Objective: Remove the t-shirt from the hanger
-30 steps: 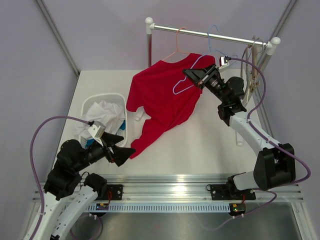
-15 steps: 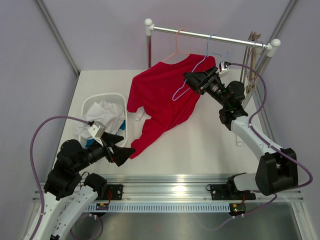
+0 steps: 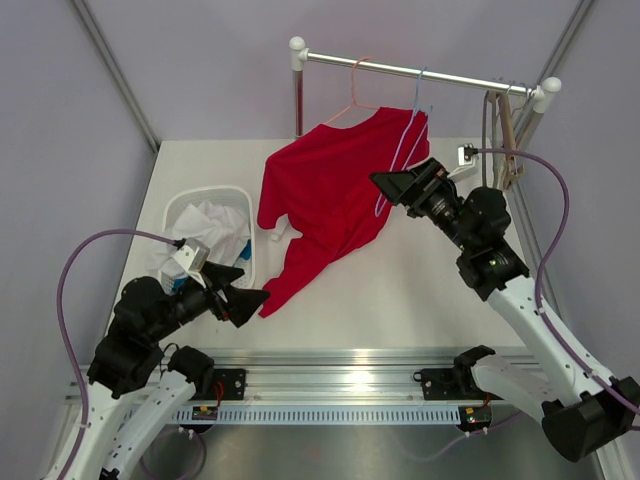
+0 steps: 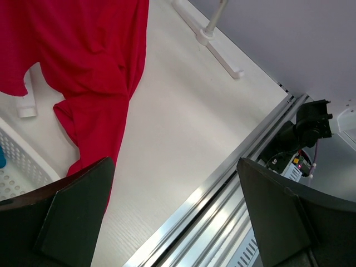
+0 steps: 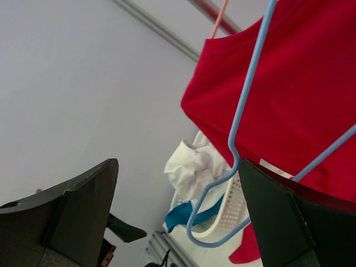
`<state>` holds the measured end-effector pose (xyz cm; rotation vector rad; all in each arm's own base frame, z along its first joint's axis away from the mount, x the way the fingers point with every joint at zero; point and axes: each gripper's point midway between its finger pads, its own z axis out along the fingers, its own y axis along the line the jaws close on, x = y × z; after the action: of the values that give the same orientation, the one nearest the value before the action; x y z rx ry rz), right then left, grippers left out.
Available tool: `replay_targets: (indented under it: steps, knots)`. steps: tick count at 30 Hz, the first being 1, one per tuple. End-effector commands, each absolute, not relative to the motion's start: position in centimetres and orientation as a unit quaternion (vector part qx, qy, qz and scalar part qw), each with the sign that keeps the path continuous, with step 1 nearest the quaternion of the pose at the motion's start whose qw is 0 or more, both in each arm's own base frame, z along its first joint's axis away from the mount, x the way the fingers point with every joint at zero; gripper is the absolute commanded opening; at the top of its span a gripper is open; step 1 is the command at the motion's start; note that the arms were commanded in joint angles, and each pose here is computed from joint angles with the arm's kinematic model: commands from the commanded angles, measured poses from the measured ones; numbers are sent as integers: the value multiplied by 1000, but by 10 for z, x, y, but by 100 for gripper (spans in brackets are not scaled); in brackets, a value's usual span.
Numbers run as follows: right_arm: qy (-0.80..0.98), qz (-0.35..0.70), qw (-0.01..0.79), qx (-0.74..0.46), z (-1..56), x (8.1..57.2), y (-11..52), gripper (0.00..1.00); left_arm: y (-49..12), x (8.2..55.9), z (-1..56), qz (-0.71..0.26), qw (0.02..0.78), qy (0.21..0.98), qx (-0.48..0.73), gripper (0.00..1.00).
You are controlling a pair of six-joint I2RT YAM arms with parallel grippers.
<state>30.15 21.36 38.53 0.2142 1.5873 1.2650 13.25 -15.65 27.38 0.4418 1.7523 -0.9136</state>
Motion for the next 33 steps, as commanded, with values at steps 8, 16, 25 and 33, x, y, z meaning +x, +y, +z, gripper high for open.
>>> replay_targets:
  steps: [8, 16, 25, 33]
  knots:
    - [736, 370, 558, 100, 329, 269, 174, 99, -141, 164, 313, -333, 589, 724, 133, 99]
    - [708, 383, 588, 71, 381, 229, 162, 97, -132, 174, 312, -312, 609, 721, 110, 99]
    - [708, 319, 630, 11, 447, 283, 216, 24, -131, 172, 311, -315, 615, 715, 108, 99]
    - [689, 258, 670, 99, 446, 382, 265, 29, -131, 167, 313, -320, 619, 709, 109, 99]
